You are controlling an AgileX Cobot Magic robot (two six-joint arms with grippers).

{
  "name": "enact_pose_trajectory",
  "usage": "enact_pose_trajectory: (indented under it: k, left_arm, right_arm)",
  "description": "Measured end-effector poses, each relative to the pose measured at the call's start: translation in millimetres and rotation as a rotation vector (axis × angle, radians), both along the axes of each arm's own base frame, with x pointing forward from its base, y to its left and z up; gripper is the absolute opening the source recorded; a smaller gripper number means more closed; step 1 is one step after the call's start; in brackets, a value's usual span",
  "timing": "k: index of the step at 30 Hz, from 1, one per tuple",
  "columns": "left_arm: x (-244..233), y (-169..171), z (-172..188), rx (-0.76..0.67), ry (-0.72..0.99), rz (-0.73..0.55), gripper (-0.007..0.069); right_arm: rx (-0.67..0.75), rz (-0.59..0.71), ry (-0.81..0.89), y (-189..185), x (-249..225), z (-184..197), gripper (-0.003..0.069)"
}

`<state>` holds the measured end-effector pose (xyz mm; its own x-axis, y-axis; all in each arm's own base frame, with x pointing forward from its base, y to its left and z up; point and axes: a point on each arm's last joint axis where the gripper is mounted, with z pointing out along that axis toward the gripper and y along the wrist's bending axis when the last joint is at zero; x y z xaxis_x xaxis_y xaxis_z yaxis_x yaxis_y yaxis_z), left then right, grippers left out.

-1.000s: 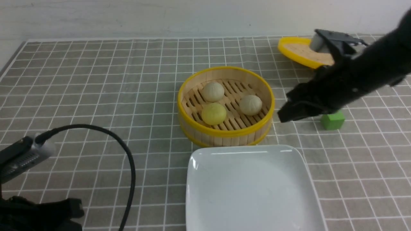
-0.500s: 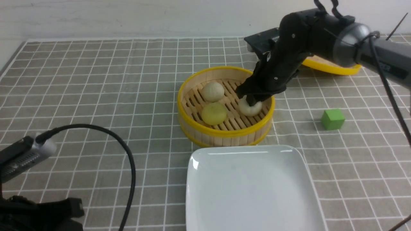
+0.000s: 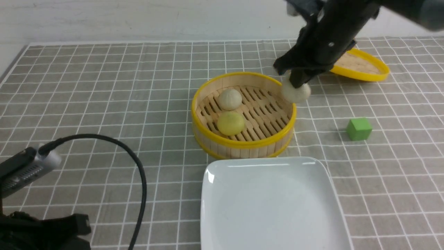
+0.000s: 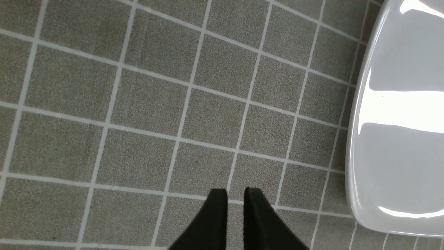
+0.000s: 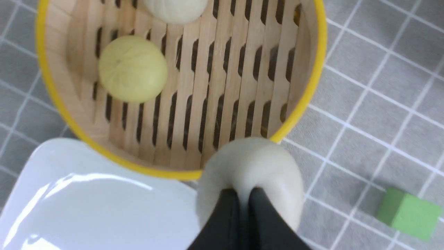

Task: Put the steamed buns into the plate on the grey tablecloth.
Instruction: 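Move the steamed bun from the bamboo steamer onto the white plate with the right gripper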

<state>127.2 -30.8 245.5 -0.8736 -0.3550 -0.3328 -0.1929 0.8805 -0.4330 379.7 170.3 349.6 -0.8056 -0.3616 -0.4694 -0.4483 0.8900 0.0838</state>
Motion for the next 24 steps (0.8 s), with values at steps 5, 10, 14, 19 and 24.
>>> enact_pose_trajectory:
  k: [5, 10, 14, 19, 24]
  left_arm:
    - [0.9, 0.4, 0.3, 0.004, -0.01, 0.003, 0.0108]
    - [1.5, 0.5, 0.5, 0.004, -0.016, 0.006, 0.0108]
    - [2.4, 0.9, 0.8, 0.007, -0.026, 0.009, 0.0122]
    - [4.0, 1.4, 1.6, 0.005, -0.043, 0.023, 0.0133]
    - [3.9, 1.3, 1.6, 0.005, -0.042, 0.023, 0.0142]
  right_arm:
    - [0.069, -0.014, 0.045, -7.6, -41.8, 20.9, 0.0015]
    - [0.029, 0.035, 0.298, 4.5, -81.7, -41.6, 0.0016]
    - [-0.019, 0.054, 0.353, 21.5, -105.1, -118.4, 0.0054]
    - [-0.023, 0.023, 0.281, 28.3, -98.1, -156.4, 0.0209]
    - [-0.037, 0.02, 0.301, 28.0, -98.5, -156.6, 0.041]
